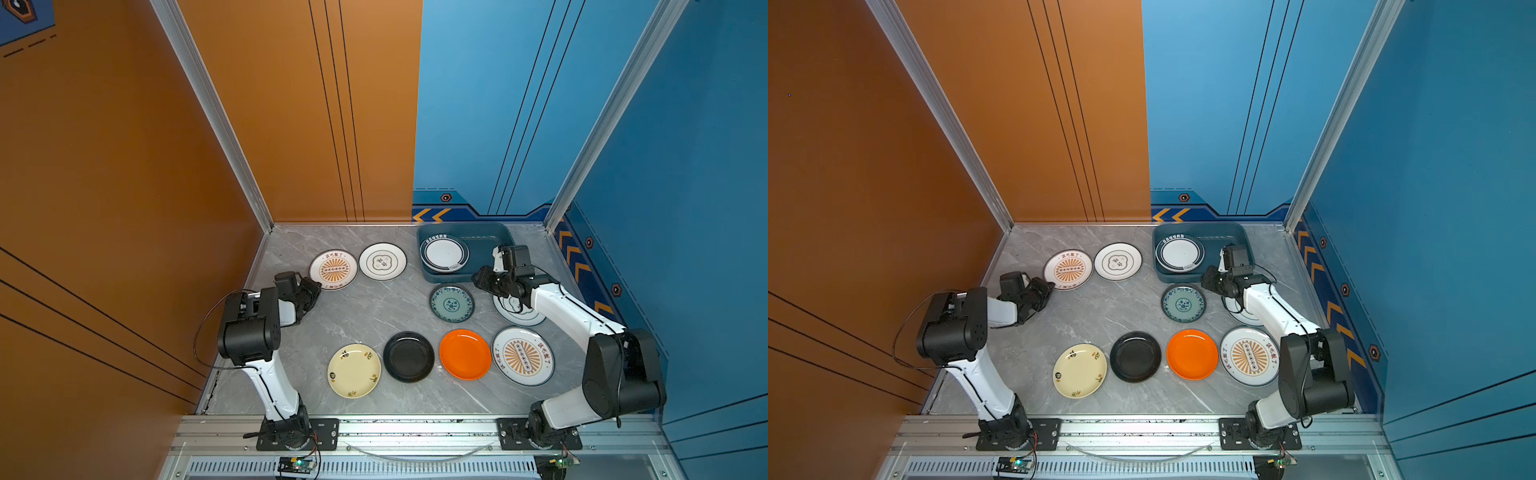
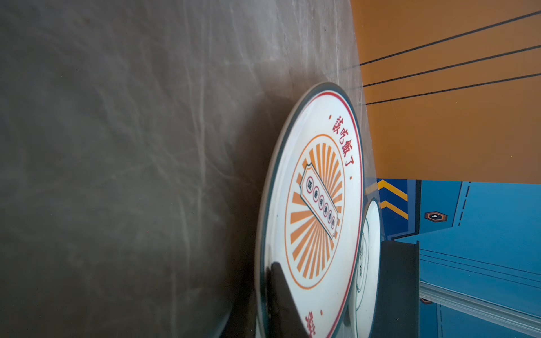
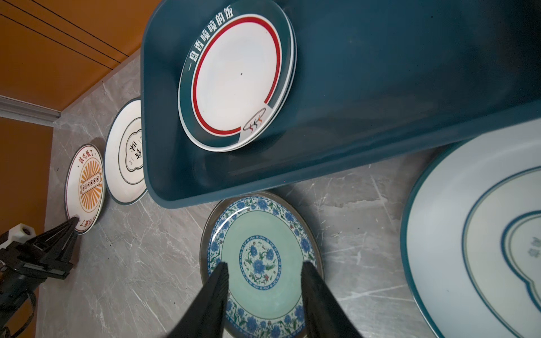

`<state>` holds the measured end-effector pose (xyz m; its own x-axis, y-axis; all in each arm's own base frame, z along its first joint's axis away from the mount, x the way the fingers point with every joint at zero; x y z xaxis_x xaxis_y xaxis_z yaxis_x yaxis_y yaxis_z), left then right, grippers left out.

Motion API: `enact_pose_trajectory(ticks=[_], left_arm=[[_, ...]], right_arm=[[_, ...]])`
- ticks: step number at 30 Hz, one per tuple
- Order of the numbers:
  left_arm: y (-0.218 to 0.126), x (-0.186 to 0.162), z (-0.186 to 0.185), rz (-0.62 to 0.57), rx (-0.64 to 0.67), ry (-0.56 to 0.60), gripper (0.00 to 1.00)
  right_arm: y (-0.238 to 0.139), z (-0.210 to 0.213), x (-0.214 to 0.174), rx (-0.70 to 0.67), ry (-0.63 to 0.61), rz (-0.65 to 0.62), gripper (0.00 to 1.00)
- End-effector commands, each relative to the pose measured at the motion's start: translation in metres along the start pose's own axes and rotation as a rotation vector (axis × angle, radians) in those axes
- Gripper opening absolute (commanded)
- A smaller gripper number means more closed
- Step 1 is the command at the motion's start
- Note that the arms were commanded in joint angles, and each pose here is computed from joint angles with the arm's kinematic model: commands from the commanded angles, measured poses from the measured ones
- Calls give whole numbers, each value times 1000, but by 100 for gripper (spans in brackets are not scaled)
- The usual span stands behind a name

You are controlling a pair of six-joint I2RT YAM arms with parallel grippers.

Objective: Place the plates into the plastic bin on the countertop
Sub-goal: 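Grasp the orange-sunburst plate's edge with the left gripper while the right gripper returns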

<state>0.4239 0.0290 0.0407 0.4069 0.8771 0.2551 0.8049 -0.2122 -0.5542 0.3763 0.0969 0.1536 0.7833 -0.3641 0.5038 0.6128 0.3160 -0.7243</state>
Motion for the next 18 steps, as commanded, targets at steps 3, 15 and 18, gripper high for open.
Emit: enact_pose_trajectory(ticks=[3,15,18], left_arm=[[1,-38,52,129,184,-50,1],[-30,-25,23,93,78,-30,0],[-43,-22,9,89,38,-28,0]], right_arm=[[-10,10,-2,30,-5,-16,43],[-15,40,-13,155,-50,29,47],[-14,53,-17,246,-45,47,53]])
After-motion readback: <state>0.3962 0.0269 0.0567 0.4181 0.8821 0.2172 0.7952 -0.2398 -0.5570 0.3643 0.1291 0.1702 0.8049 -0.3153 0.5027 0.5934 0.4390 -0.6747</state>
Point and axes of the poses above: each gripper's point midway between its finger pads, its own y axis out along the fingers, its own z axis along the line the jaws close on, x = y × z, the point moved 3 cm from there along -y, back along the fingers
